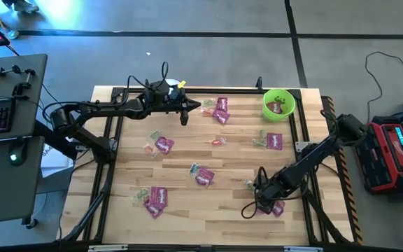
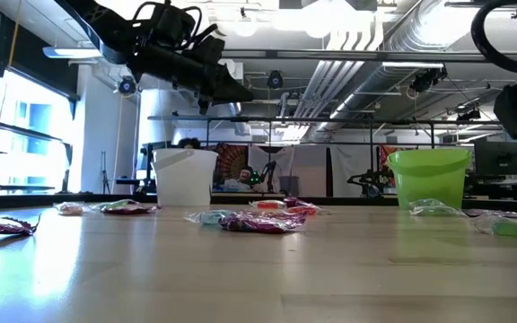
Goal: Sort candy by brand, put in halloween buckets
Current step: Put the violet candy into the green bucket
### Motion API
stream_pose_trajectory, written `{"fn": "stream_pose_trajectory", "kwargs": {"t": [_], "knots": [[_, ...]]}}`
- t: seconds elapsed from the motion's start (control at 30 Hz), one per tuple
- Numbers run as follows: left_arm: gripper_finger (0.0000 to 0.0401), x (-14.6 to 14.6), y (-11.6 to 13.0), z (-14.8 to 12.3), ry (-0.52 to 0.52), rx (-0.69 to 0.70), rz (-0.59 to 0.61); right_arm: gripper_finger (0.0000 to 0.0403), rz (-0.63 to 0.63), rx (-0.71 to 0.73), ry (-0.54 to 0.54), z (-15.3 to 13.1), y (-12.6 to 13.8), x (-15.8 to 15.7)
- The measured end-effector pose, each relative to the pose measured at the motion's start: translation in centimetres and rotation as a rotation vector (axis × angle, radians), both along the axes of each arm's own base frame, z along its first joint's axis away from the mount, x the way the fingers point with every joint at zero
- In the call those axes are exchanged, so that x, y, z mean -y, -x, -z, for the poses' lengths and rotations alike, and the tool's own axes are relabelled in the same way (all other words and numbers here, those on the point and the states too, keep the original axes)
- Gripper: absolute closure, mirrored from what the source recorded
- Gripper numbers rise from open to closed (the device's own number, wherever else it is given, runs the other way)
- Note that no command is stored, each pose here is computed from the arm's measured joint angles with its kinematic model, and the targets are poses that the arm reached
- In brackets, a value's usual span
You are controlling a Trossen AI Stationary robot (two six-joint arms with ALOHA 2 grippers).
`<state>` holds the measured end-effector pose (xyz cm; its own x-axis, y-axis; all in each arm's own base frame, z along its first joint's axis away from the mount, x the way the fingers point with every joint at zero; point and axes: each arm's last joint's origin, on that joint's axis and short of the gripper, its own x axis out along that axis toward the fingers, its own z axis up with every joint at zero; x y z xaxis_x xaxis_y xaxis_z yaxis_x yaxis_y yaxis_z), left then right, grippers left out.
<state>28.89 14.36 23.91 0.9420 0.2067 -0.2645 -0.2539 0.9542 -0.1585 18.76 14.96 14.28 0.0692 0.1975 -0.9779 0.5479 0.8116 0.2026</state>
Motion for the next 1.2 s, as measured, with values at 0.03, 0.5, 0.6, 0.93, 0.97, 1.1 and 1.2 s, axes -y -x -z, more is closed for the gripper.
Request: {"fn": "stream_pose_trajectory", "kwargs": {"t": [0.03, 0.5, 0.6, 0.93, 0.97, 1.1, 1.2], "knots": [[0.0398, 0.0, 0.0, 0.0, 0.0, 0.0, 0.0, 0.0307, 0.0, -0.001, 0.002, 0.0, 0.0, 0.0], [0.0398, 0.0, 0.0, 0.1, -0.013, -0.008, 0.005, 0.04, -0.004, 0.064, -0.05, -2.1, -0.6, -0.4], [0.0398, 0.0, 0.0, 0.1, -0.013, -0.009, 0.005, 0.0402, 0.009, 0.101, -0.061, -3.8, -0.9, -0.6], [0.0398, 0.0, 0.0, 0.1, -0.01, -0.013, 0.006, 0.0403, 0.101, 0.165, 0.013, -10.6, -2.2, -0.4], [0.0398, 0.0, 0.0, 0.1, -0.01, -0.013, 0.006, 0.0402, 0.112, 0.172, 0.006, -10.9, -2.4, -0.4], [0.0398, 0.1, 0.0, 0.1, -0.013, -0.014, 0.021, 0.0396, 0.118, 0.236, -0.055, -11.4, -3.2, -0.8], [0.0398, 0.1, 0.0, 0.1, -0.01, -0.013, 0.035, 0.0362, 0.11, 0.261, -0.121, -10.6, -4.0, -1.6]]}}
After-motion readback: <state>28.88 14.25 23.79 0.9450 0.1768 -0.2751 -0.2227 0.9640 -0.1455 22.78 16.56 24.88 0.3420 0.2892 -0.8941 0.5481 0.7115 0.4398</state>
